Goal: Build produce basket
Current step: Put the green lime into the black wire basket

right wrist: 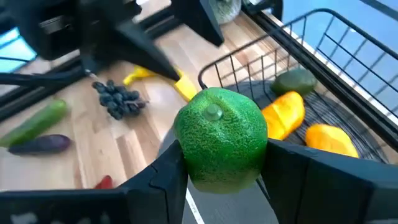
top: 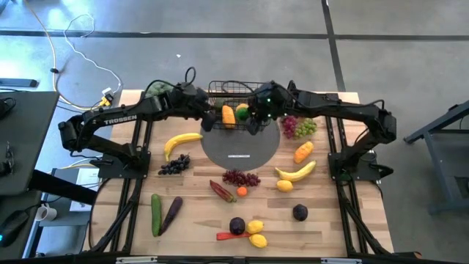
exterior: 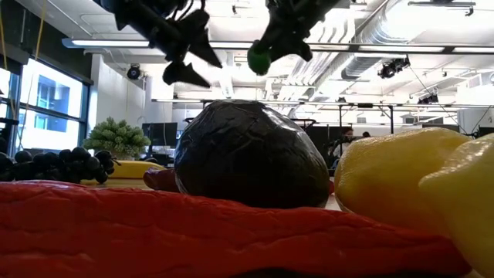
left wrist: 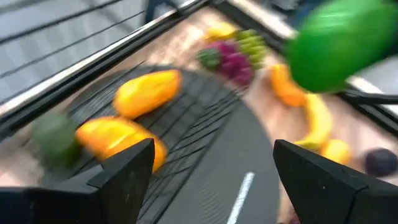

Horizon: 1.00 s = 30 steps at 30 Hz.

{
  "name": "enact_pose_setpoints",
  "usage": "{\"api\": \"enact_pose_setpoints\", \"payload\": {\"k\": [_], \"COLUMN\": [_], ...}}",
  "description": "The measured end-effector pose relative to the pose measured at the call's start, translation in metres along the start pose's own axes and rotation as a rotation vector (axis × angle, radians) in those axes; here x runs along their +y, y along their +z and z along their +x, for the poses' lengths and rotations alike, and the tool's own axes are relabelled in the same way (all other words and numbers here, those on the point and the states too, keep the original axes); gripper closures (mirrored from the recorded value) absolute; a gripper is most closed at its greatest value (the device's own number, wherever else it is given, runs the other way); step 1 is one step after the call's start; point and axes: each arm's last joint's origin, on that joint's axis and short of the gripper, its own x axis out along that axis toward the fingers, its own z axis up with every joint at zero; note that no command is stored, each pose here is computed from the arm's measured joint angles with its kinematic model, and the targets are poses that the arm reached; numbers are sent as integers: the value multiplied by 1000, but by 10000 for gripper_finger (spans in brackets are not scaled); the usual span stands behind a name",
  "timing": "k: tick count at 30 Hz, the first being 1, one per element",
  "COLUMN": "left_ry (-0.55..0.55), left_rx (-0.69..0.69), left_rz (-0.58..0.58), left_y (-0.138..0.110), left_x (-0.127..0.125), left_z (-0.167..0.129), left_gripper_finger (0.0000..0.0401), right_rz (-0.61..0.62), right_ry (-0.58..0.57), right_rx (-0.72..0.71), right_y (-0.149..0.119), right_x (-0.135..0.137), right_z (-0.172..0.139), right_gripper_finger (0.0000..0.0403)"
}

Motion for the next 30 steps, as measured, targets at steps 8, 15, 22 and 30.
{"api": "enact_pose_setpoints", "payload": {"k": [8,15,22,30], "left_ry": [-149,-156,-156,-117], "left_rx": [-126,-194,-246,-286], "left_rz": [130,136,169,201], "left_y": [14,20,24,27], "left_x": [-8,-10,-11,-11], "left_z": [-1,-3,-4,-5], "left_gripper_finger": [82,82,82,82], "right_rz": [26,101,198,304], "right_ry": [79,111,119,81], "right_rx": [-78,-159,-196,-210], "right_y": [12,22,27,27], "right_x": [-7,-12,-17,-18], "right_z": [-1,-3,-4,-4], "right_gripper_finger": [259,259,259,259]}}
